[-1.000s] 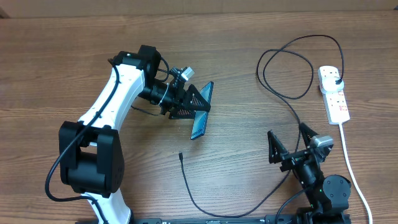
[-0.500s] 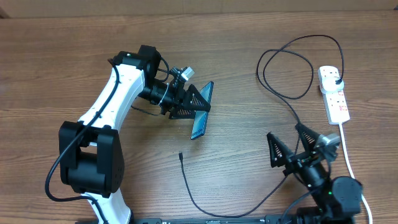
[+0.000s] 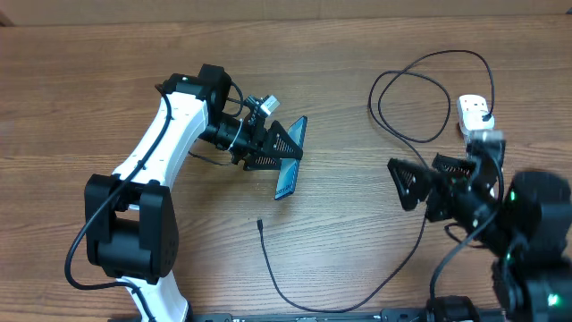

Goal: Plug charger to phone and switch on socket
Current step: 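Move the right gripper from rest toward the phone held by the left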

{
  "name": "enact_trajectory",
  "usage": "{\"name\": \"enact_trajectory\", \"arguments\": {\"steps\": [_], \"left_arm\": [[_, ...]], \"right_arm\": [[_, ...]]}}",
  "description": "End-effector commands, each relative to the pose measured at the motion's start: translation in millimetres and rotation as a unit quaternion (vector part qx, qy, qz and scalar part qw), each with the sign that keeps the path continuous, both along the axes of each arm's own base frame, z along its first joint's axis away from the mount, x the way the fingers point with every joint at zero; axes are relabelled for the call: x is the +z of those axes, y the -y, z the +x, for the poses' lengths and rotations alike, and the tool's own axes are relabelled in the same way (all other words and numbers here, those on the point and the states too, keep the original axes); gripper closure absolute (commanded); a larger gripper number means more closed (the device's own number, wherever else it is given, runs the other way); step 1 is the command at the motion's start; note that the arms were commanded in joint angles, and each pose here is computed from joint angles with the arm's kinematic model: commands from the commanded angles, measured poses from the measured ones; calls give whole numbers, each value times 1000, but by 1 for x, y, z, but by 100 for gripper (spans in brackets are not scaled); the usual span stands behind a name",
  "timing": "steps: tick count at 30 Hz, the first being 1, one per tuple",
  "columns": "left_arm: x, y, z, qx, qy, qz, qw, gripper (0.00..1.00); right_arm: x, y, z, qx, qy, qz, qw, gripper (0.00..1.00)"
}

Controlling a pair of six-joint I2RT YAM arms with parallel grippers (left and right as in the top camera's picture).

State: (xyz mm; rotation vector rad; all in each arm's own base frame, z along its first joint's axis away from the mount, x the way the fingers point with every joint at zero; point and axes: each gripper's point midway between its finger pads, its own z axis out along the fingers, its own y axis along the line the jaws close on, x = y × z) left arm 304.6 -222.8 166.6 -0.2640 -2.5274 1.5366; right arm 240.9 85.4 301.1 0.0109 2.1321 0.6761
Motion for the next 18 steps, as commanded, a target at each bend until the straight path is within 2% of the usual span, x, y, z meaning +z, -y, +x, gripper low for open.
{"name": "enact_trajectory", "arguments": {"steps": [1,7,18], "left_arm": [[20,4,2,-1,25,-33,999,40],[20,4,2,-1,25,-33,999,39],[20,4,2,-1,25,-33,999,39]], "right_arm": [[10,-5,7,13,-8,6,1000,0],[7,-36,0,103,-41,63,992,0],[-23,-37,20,75,-131,97,984,0]]}}
